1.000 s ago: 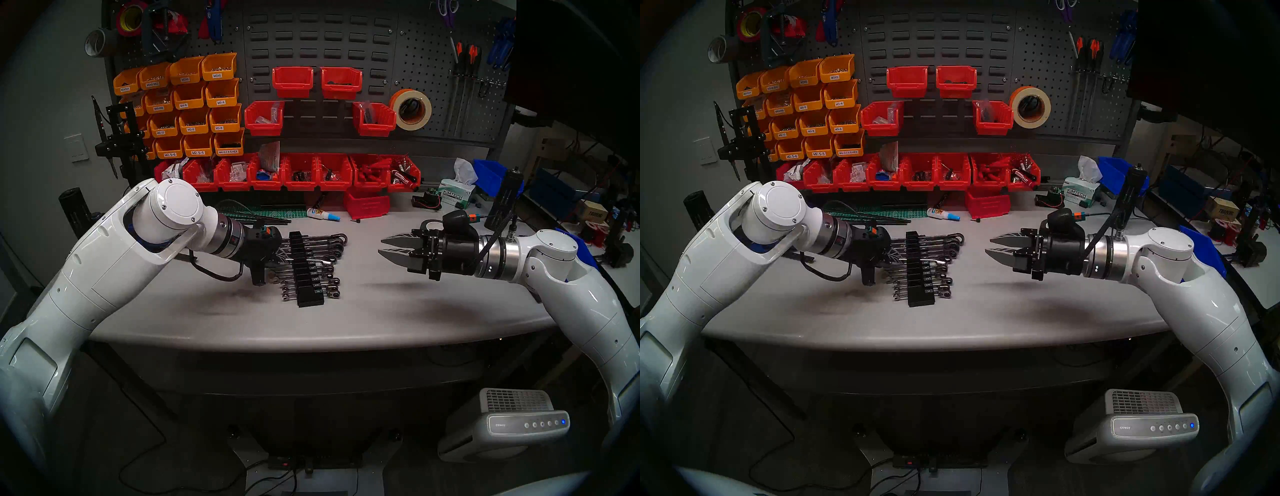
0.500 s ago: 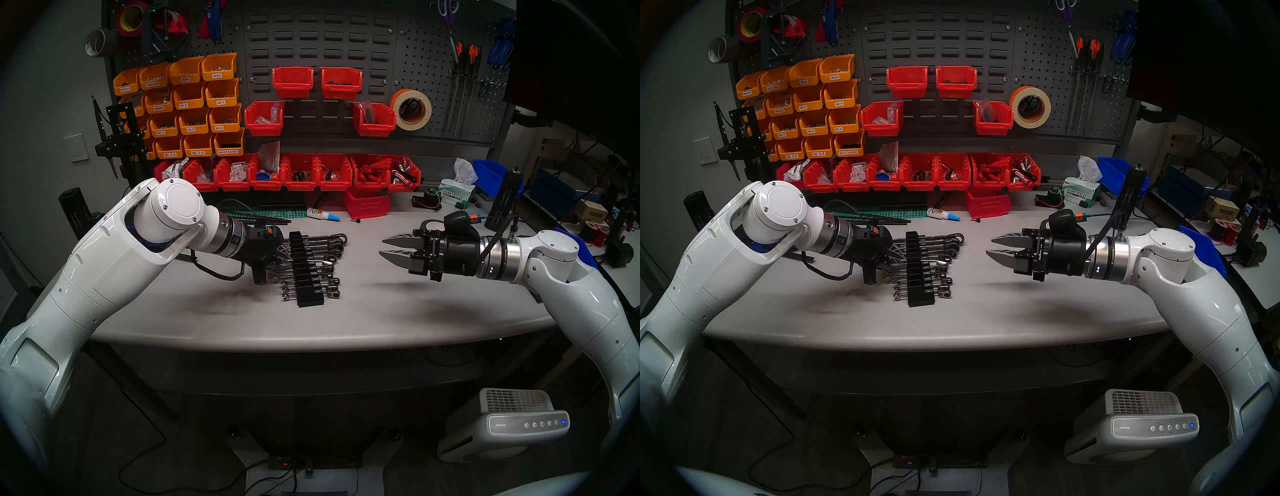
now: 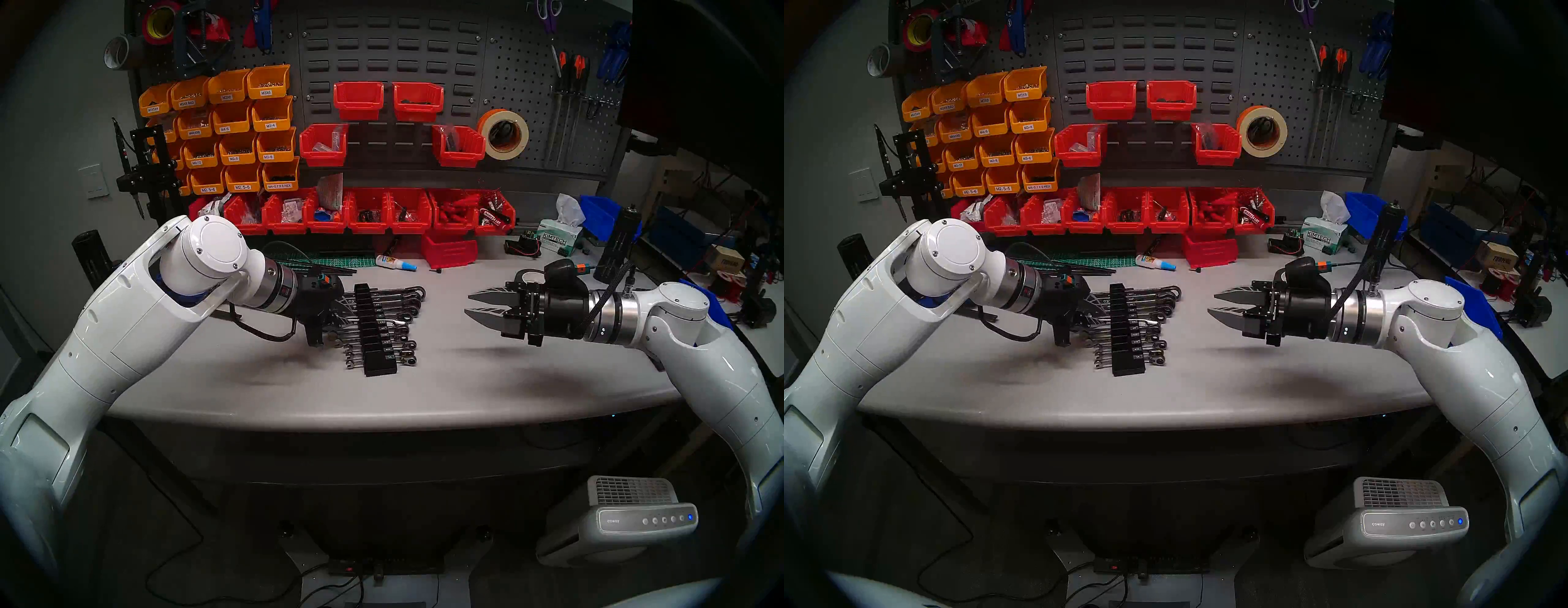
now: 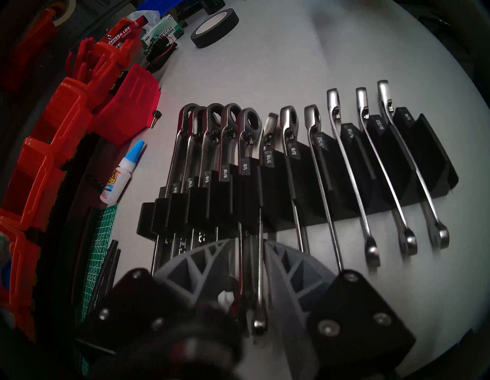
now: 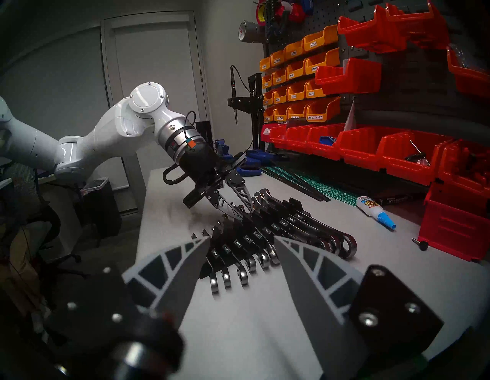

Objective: Put the wrenches on the table into the correct slot in the case

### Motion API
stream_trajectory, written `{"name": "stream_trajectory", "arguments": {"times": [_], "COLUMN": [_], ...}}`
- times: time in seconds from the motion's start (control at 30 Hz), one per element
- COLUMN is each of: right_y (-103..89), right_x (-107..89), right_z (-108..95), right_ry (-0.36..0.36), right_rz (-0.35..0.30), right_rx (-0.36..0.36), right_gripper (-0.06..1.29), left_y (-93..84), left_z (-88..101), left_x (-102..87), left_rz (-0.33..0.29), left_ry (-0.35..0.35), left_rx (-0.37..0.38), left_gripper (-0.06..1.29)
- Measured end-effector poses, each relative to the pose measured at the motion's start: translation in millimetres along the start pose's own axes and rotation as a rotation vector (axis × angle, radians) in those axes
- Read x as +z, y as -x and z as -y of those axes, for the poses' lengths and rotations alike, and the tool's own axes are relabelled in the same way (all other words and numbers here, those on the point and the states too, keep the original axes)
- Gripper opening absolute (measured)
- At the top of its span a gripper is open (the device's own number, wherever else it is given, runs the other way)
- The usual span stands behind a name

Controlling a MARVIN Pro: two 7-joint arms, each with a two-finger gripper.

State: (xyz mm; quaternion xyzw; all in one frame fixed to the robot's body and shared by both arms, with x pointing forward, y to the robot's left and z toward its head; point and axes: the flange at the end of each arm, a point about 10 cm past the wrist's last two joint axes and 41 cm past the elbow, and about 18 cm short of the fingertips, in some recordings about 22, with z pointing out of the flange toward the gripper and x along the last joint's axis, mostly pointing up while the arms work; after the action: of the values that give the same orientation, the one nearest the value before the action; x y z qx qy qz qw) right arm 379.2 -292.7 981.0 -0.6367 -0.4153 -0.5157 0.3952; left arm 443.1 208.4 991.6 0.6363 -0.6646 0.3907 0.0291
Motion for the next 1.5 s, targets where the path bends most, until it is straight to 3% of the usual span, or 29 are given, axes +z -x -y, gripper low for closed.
{"name": "stream_trajectory", "arguments": {"times": [0.1, 0.3, 0.5, 1.17, 1.2, 1.33, 1.5], "right_y": [-0.8, -2.1, -1.7, 0.3, -0.1, -0.3, -2.1], "right_x": [-0.2, -1.5, -3.6, -6.3, -6.4, -6.5, -7.3], "right_z": [0.5, 1.9, 3.8, 6.6, 7.4, 7.5, 7.8], "right_ry": [-0.001, -0.002, 0.002, 0.002, -0.006, -0.007, -0.01], "right_rz": [0.001, 0.0, -0.001, 0.001, 0.0, 0.0, -0.003], "right_rx": [-0.003, -0.007, -0.009, -0.01, -0.014, -0.016, -0.025], "right_gripper": [0.69, 0.74, 0.74, 0.74, 0.74, 0.74, 0.75], "left_y": [-0.5, -2.8, -6.0, -38.0, -49.4, -51.3, -64.2], "left_z": [1.9, 4.9, 5.7, 15.0, 23.5, 24.8, 33.2], "left_x": [-2.8, -8.4, -10.9, -30.2, -45.2, -47.7, -66.4], "left_rz": [0.005, 0.013, 0.014, -0.041, -0.08, -0.087, -0.153], "left_ry": [-0.007, -0.015, -0.024, -0.129, -0.167, -0.171, -0.192], "left_rx": [-0.001, -0.001, -0.004, -0.022, -0.05, -0.058, -0.099], "left_gripper": [0.4, 0.85, 1.1, 1.1, 1.11, 1.11, 1.13]}}
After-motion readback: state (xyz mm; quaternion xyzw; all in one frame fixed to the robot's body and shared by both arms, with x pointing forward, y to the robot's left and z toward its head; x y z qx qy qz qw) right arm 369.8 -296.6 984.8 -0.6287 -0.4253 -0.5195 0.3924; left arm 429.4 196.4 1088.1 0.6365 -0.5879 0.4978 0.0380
